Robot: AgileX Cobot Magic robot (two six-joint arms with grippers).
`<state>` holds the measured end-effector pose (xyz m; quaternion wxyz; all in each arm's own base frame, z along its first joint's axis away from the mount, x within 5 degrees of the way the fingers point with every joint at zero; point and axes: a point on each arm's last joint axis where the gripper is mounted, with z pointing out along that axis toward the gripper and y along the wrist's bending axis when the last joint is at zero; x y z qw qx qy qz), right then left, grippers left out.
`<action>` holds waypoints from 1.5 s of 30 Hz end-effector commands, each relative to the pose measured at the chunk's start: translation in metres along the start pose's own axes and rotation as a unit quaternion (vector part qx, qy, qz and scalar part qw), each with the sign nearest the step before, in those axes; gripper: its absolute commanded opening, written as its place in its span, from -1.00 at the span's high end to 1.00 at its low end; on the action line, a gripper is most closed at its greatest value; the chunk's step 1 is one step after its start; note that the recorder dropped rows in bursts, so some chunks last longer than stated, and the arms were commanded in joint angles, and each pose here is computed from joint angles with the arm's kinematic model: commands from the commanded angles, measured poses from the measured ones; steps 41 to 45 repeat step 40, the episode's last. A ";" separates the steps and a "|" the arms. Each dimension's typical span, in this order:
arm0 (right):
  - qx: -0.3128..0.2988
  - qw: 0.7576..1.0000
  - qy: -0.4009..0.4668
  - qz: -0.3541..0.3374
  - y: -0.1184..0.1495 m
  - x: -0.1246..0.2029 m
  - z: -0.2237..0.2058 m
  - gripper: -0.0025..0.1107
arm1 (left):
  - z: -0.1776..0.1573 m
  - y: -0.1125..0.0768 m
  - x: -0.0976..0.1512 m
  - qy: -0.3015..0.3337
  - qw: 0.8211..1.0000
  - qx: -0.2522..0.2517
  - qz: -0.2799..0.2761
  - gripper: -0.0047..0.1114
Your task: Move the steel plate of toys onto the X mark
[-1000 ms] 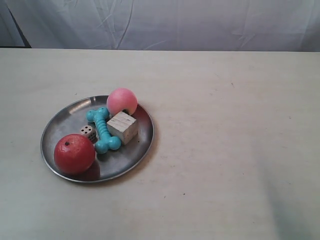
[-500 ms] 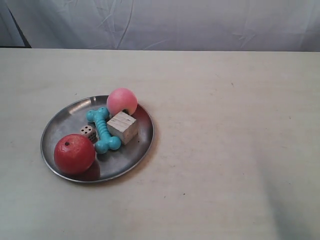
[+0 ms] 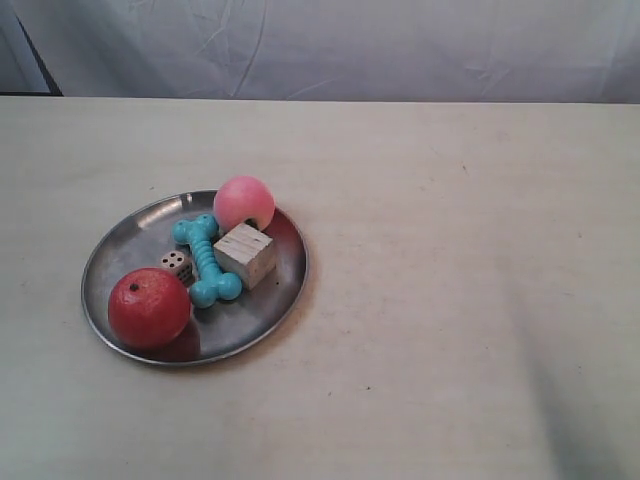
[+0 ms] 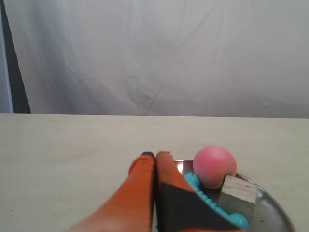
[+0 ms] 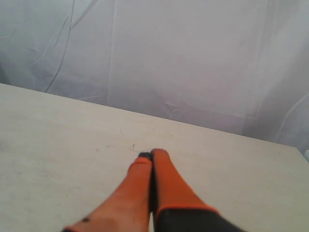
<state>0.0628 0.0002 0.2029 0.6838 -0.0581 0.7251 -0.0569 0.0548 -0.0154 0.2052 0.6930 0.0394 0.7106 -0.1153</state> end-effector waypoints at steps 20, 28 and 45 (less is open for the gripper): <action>0.005 1.000 -0.004 -0.002 -0.001 0.000 0.000 0.96 | 0.000 -0.002 0.003 0.012 1.000 0.009 -0.002 0.92; 0.005 1.000 -0.004 -0.002 -0.001 0.000 0.000 0.96 | 0.000 -0.002 0.003 0.012 1.000 0.009 -0.002 0.92; 0.005 1.000 -0.004 -0.002 -0.001 0.000 0.000 0.96 | 0.000 -0.001 0.003 0.012 1.000 0.008 -0.002 0.92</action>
